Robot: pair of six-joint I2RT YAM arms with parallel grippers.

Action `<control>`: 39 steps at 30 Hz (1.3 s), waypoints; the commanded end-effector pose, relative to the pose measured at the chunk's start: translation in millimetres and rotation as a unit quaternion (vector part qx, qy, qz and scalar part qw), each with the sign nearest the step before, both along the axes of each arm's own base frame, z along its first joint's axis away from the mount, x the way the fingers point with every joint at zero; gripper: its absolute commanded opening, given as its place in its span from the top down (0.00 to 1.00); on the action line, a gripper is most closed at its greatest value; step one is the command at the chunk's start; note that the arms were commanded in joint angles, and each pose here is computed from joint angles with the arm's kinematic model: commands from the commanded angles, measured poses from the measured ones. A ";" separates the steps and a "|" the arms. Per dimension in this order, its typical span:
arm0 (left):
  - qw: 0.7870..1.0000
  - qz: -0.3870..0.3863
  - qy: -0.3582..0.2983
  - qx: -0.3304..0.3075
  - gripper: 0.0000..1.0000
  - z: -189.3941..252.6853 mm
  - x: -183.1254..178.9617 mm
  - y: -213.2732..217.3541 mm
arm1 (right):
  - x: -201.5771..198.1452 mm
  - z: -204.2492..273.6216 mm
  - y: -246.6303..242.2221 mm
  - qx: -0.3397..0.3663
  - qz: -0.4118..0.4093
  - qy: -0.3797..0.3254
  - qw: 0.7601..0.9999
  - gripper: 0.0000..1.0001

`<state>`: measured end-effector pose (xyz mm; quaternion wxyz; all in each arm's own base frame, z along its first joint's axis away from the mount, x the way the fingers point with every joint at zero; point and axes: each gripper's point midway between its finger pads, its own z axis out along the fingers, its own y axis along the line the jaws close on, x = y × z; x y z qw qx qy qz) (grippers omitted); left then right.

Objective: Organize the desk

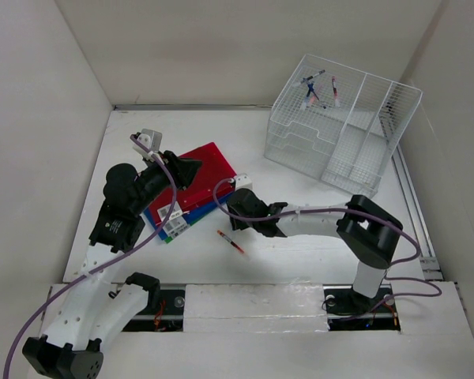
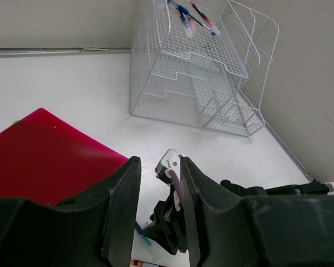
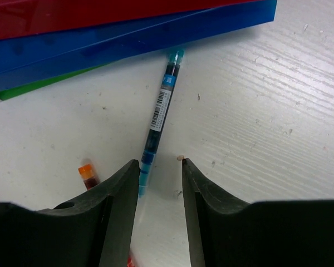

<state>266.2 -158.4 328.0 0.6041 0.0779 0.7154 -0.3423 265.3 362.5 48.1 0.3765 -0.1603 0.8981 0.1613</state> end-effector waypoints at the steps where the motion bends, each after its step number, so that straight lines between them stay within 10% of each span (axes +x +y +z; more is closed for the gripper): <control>1: 1.000 -0.002 -0.027 -0.008 0.70 13.0 0.2 0.3 | 4.8 8.3 12.9 0.003 -0.001 -0.011 1.000 0.58; 9: 1.000 0.002 -0.025 -0.007 0.70 11.6 0.6 1.5 | 6.4 -23.6 -11.0 -0.056 -0.036 -0.003 0.998 0.62; 16: 1.000 0.004 -0.022 -0.006 0.70 9.9 2.4 1.7 | 5.9 -28.4 -37.6 -0.079 -0.073 -0.006 0.994 0.95; 20: 1.000 0.001 -0.025 -0.008 0.70 11.8 1.4 0.7 | 14.7 -12.6 -68.3 -0.079 -0.108 -0.020 0.991 0.98; 39: 0.999 -0.006 -0.031 -0.013 0.70 16.1 -3.3 -0.1 | 201.6 258.4 -189.5 0.187 -0.265 -0.241 0.915 0.97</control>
